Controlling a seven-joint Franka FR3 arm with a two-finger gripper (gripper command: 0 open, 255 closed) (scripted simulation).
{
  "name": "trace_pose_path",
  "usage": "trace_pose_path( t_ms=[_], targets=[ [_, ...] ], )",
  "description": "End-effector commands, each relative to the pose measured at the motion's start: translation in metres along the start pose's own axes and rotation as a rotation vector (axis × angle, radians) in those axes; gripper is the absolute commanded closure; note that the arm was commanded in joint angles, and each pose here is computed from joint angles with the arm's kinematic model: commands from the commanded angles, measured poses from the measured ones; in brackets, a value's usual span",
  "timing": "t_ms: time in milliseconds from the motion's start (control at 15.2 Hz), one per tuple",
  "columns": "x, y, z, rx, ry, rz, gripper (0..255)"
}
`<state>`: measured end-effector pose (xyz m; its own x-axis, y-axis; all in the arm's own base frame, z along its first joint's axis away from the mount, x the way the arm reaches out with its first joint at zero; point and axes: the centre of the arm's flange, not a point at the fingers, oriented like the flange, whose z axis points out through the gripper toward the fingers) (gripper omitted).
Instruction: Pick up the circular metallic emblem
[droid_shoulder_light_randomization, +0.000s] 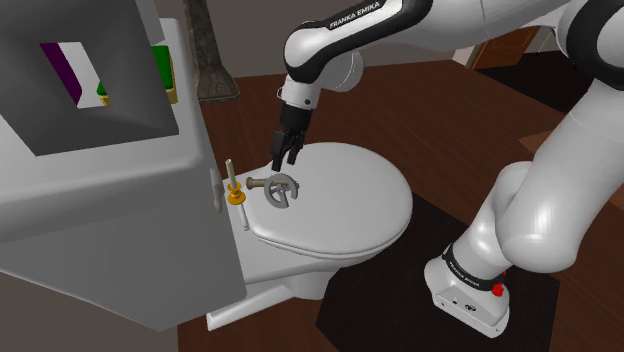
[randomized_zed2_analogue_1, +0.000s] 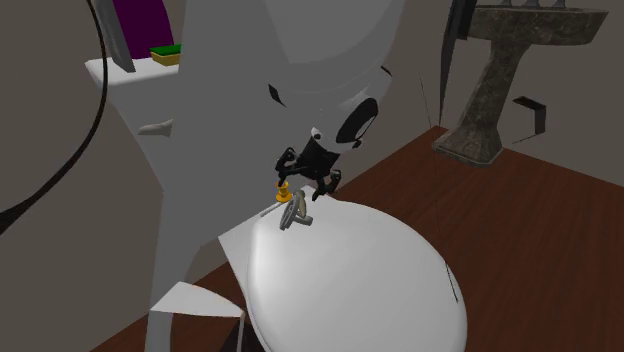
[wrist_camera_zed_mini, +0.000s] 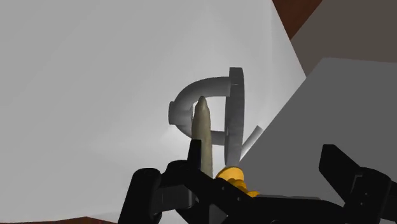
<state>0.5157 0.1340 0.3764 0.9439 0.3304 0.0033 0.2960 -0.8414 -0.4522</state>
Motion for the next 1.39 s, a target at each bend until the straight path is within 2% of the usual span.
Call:
trace_pose_path(
  t_ms=[0, 462, 528, 1122, 1320],
  targets=[
    [0.003, 0.003, 0.012, 0.008, 0.001, -0.006, 0],
    [0.003, 0.016, 0.039, 0.008, 0.001, -0.006, 0],
    [0.003, 0.016, 0.039, 0.008, 0.001, -0.006, 255],
    [0.003, 0.016, 0.039, 0.008, 0.001, -0.006, 255],
    [0.003, 0.009, 0.025, 0.008, 0.001, -0.006, 255]
  ],
)
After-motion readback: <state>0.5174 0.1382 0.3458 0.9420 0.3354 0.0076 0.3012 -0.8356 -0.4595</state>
